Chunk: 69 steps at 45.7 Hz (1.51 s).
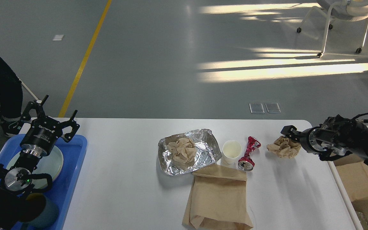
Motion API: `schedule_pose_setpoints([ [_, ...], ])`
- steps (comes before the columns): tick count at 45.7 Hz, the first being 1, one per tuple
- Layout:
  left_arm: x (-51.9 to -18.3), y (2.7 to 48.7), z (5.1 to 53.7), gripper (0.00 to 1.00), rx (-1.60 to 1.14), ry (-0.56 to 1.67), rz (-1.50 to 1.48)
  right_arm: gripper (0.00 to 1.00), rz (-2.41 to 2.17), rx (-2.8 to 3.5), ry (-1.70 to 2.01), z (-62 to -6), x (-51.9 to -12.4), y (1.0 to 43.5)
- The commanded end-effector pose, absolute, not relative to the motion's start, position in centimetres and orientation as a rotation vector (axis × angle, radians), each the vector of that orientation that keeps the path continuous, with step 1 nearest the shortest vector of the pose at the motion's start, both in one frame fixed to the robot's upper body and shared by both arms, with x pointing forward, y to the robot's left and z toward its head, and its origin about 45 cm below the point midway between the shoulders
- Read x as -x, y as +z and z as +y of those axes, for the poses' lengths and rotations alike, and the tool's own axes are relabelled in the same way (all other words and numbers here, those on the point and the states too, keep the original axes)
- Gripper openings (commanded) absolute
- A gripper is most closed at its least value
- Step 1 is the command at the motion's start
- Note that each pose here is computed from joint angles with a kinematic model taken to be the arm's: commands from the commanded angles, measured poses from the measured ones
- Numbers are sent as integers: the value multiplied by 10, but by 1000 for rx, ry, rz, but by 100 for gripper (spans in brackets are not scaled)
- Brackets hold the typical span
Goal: Tidy desktop
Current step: 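Lower the right gripper onto the crumpled paper and grasp, then carry the crumpled paper into the white bin and release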
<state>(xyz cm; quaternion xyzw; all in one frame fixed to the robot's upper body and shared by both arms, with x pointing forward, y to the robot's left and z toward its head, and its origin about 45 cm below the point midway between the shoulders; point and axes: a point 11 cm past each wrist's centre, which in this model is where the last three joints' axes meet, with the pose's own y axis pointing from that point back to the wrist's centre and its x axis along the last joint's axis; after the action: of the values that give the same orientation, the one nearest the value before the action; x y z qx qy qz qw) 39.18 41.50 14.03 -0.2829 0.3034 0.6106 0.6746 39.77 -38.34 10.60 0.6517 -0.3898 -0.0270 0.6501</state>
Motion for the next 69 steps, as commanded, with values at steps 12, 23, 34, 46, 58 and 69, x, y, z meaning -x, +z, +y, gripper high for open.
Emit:
schedule_pose_setpoints([
  [12,-392,140,415,96,637,1374,682,96,-962,-1454,-20,-373,-391,84],
  [23,-392,140,415,96,637,1374,682,23,-963,-1435,-16,-369,-382,73],
  [34,-391,140,415,96,636,1375,684,0,-959,-1444,-53,-372,-376,77],
  [46,-392,140,415,96,637,1374,682,0,-1021,-1479,-111,-403,-383,156],
  [58,-392,140,415,96,637,1374,682,0,-963,-1766,-179,-403,-401,301],
  [69,-392,140,415,96,637,1374,682,0,-819,-2033,-66,-371,-402,425],
])
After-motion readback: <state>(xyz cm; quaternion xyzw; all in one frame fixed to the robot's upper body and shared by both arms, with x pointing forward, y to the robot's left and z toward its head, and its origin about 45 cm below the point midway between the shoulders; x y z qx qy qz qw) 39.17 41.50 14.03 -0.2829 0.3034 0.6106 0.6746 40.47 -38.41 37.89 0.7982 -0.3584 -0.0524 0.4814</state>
